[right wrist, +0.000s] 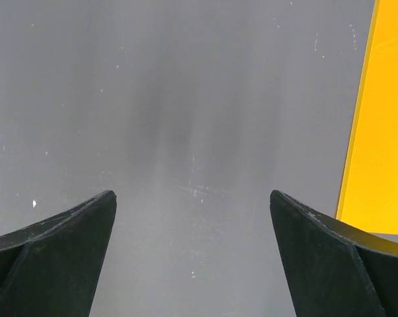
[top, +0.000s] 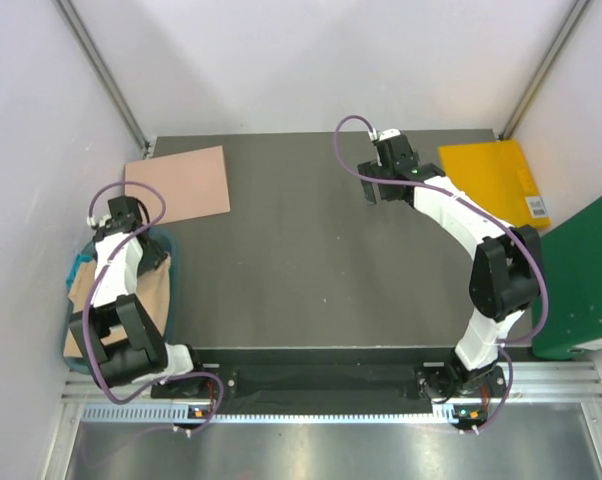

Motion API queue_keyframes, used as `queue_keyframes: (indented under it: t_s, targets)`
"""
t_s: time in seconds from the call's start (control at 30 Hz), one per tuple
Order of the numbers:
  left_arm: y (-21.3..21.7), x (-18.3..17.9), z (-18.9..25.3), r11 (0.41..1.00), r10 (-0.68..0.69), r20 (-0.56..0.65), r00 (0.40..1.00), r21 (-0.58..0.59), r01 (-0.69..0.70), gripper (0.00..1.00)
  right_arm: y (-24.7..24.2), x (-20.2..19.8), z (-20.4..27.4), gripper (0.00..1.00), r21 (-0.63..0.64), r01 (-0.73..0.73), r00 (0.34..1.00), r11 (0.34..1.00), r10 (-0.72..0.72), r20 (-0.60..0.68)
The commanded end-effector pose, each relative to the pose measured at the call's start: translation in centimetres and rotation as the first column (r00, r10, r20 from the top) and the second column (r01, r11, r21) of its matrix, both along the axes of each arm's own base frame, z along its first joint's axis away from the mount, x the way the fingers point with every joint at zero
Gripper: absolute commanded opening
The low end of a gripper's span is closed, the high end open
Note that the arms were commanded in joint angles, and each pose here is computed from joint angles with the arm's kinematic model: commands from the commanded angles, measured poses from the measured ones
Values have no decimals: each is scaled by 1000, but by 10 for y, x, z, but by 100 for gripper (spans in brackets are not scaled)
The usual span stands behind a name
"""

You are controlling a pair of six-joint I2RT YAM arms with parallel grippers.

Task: Fold and stack the t-shirts
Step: Grab crumpled tshirt from bin with the left arm, then move the tshirt to the center of the board

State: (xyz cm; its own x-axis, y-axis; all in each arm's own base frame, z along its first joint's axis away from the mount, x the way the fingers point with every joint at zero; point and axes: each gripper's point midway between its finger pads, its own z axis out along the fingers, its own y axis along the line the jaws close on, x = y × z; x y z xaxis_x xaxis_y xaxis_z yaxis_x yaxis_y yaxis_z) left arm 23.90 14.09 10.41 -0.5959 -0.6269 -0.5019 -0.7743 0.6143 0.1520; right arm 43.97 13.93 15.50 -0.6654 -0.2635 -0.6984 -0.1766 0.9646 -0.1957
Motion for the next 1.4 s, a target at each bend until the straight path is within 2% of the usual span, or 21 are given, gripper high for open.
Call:
queue_keyframes:
  t_s: [0.0, 0.03, 0.1, 0.23, 0.4, 0.57, 0.73, 0.93, 1.03, 1.1, 1.17, 1.2, 1.27, 1.3, 1.33, 1.37]
  targets:
    - [-14, 9, -24, 995, -13, 2, 1000, -101, 13, 66, 13, 9, 18, 100, 39, -11, 999, 999, 9, 49]
    - [-14, 7, -26, 995, -8, -13, 1000, -102, 6, 34, 12, 9, 18, 100, 37, -9, 999, 999, 7, 49]
    - [-9, 5, -21, 997, 6, -23, 1000, -75, -8, 1, 11, 9, 18, 100, 36, -7, 999, 999, 5, 50]
    - [3, 9, 13, 1000, 31, 48, 998, 0, -31, 0, 13, 8, 15, 99, 40, -12, 999, 999, 11, 42]
    - [17, 19, 88, 990, 52, 254, 966, 116, -83, 0, 15, 5, 6, 100, 47, -21, 1000, 999, 20, 22]
    - [30, 24, 132, 972, 85, 346, 934, 175, -154, 0, 19, 4, 3, 100, 65, -31, 1000, 997, 30, 8]
    - [18, 53, 182, 987, 16, 500, 866, 130, -93, 0, 27, 4, -2, 100, 96, -40, 999, 995, 41, -10]
    - [-5, 81, 207, 994, -100, 588, 802, 92, 57, 0, 28, 6, -4, 100, 103, -41, 999, 994, 42, -10]
    - [-26, 94, 216, 982, -181, 662, 727, 87, 165, 0, 29, 9, -2, 100, 103, -41, 999, 994, 42, -6]
    - [-59, 116, 222, 939, -257, 748, 613, 44, 341, 0, 29, 10, -2, 100, 103, -40, 999, 994, 40, -4]
    - [-91, 132, 221, 889, -278, 788, 549, -6, 458, 0, 28, 12, -1, 100, 104, -35, 999, 994, 35, -3]
    - [-112, 142, 229, 844, -279, 827, 488, -32, 536, 0, 28, 12, -2, 100, 104, -32, 999, 994, 32, -3]
    - [-166, 162, 221, 736, -329, 835, 441, -65, 673, 0, 23, 15, -2, 100, 110, -3, 1000, 994, 3, -2]
    - [-193, 169, 236, 666, -369, 852, 371, -35, 745, 0, 19, 16, -1, 100, 115, 15, 1000, 993, -15, -1]
    - [-234, 180, 220, 571, -412, 838, 358, -69, 818, 0, 16, 17, 0, 100, 130, 39, 999, 991, -39, -3]
    - [-267, 180, 218, 476, -443, 837, 320, -83, 876, 0, 7, 20, 0, 100, 138, 67, 998, 988, -67, -5]
